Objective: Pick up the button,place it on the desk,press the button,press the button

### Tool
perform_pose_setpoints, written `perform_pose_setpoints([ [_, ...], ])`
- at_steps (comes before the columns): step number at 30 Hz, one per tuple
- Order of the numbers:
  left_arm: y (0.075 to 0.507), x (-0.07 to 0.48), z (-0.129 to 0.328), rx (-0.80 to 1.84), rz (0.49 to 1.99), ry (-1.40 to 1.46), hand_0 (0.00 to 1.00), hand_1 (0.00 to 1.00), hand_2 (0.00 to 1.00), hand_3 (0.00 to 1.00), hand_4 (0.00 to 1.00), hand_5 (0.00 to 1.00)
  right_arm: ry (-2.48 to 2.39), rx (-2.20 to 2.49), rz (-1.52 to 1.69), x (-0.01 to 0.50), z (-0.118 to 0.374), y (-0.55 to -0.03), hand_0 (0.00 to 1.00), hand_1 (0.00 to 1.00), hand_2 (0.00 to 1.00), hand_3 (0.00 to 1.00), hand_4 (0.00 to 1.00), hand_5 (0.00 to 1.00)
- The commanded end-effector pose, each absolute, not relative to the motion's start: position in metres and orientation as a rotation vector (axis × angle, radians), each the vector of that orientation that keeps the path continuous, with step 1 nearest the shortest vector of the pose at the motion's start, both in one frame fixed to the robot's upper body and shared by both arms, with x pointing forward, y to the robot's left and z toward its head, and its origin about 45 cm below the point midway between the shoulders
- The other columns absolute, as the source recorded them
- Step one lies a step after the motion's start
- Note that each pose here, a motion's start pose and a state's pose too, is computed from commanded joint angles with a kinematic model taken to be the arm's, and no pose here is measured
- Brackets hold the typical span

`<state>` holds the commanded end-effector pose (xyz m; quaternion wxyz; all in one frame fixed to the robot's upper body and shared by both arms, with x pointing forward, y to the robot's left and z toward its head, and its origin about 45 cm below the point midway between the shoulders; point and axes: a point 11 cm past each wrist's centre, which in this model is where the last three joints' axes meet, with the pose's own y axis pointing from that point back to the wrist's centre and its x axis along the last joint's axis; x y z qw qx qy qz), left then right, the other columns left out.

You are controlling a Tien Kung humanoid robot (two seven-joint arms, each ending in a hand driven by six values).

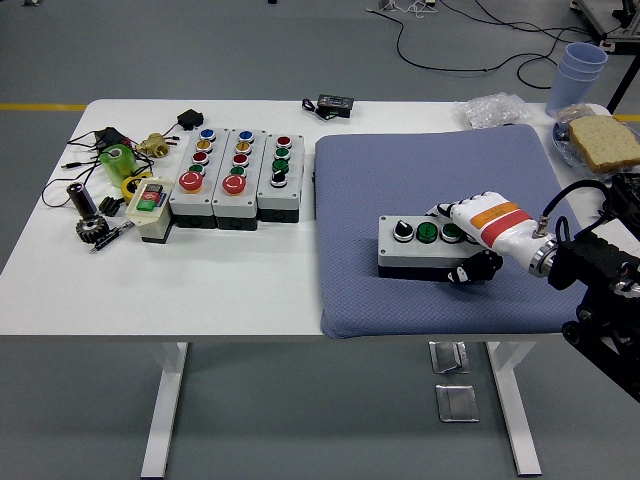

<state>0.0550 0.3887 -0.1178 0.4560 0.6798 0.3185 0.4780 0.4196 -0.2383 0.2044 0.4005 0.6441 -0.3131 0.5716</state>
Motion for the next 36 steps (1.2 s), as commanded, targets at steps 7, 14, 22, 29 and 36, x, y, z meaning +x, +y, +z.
perform_pose_setpoints([
  [7, 0.389, 0.055, -0.118, 1.675, 1.181, 0.787, 0.645, 0.643, 0.653, 0.568, 0.316, 0.861, -0.801, 1.602, 1.516, 0.417, 0.208, -0.240, 0.743, 0.652, 0.795, 0.874, 0.868, 0.002],
  [14, 0.388, 0.054, -0.118, 1.676, 1.179, 0.788, 0.645, 0.643, 0.653, 0.567, 0.315, 0.861, -0.808, 1.654, 1.398, 0.416, 0.200, -0.244, 0.806, 0.704, 0.854, 0.982, 0.904, 0.002],
  [22, 0.388, 0.052, -0.118, 1.680, 1.175, 0.790, 0.644, 0.643, 0.654, 0.567, 0.313, 0.859, -0.876, 1.717, 1.356, 0.409, 0.206, -0.244, 0.851, 0.750, 0.878, 0.998, 0.916, 0.002],
  [29, 0.388, 0.048, -0.119, 1.690, 1.161, 0.788, 0.644, 0.643, 0.654, 0.567, 0.313, 0.859, -0.876, 1.740, 1.367, 0.404, 0.210, -0.234, 0.870, 0.766, 0.889, 0.998, 0.924, 0.002],
  [36, 0.389, 0.045, -0.119, 1.695, 1.156, 0.789, 0.645, 0.643, 0.654, 0.567, 0.313, 0.859, -0.885, 1.712, 1.315, 0.406, 0.207, -0.243, 0.914, 0.809, 0.928, 0.998, 0.936, 0.002],
])
